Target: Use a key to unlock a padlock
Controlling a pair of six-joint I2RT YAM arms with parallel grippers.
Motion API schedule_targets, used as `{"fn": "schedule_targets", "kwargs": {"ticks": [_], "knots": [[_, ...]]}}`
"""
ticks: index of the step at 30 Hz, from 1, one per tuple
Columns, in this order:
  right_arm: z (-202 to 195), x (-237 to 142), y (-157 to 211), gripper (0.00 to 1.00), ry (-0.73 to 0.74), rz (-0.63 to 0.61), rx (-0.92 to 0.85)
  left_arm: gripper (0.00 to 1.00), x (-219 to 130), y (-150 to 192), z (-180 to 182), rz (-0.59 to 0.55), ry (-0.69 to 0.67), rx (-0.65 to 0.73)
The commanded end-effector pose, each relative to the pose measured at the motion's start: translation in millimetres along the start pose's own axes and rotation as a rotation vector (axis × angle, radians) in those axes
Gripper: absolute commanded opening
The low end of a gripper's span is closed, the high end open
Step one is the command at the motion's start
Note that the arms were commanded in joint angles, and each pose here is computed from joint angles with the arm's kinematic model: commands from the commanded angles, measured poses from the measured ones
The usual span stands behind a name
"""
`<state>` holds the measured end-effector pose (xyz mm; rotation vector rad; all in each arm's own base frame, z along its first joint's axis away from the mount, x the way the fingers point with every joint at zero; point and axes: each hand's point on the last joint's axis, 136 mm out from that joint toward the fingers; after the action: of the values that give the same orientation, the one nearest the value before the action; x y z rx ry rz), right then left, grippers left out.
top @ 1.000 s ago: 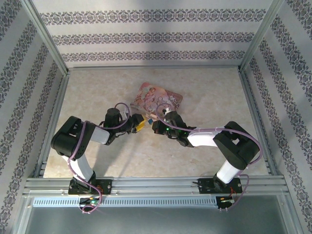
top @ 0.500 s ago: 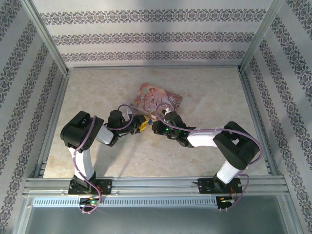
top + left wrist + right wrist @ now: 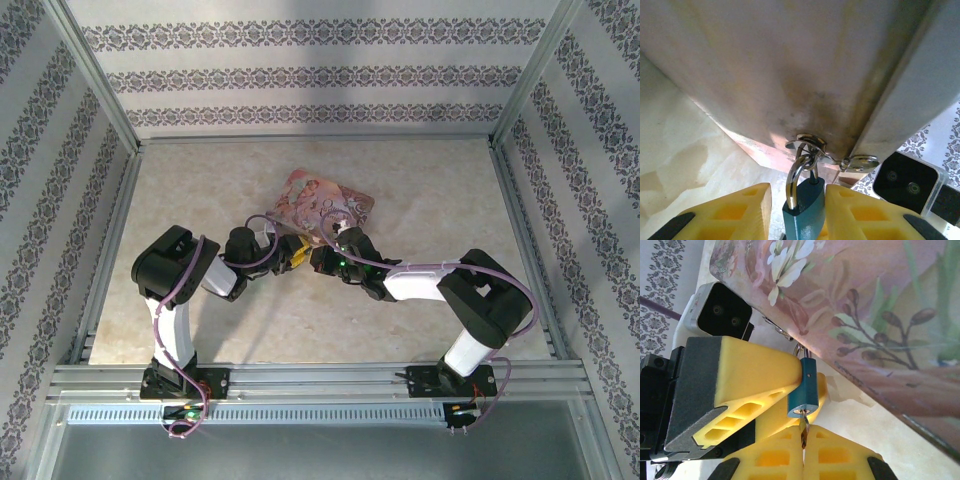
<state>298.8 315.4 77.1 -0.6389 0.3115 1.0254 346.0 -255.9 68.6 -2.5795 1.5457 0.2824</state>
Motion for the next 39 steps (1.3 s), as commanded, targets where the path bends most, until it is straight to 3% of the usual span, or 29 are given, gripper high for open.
{"fn": "schedule_targets", "kwargs": {"ticks": [1,13,19,33,39], "knots": [[36,0,-8,0.0,-0.105,-0.022,-0.024,0.31,6,-1,-11,-0.012,0.04,0.025],[36,-2,-10,0.04,-0.109,-0.023,-0.019,0.16,6,-2,-15,-0.026,0.046,0.022],[31,-7,-14,0.12,-0.101,-0.038,-0.019,0.1,6,-2,-17,-0.023,0.041,0.028],[11,-29,-25,0.3,-0.045,-0.094,-0.041,0.09,5,-2,-20,-0.02,0.024,0.039],[17,-47,-33,0.4,-0.044,-0.126,-0.132,0.09,3,-1,-24,-0.017,0.01,0.057]]}}
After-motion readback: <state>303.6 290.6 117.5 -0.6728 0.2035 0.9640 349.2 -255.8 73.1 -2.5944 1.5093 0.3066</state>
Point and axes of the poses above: each hand's point on the last joint's axis, 136 mm out from that joint toward the fingers, its own x axis out along the fingers, its own z axis along the line the jaws close on, y = z × x, and after that the axes turned 6 degrees about x, right-handed
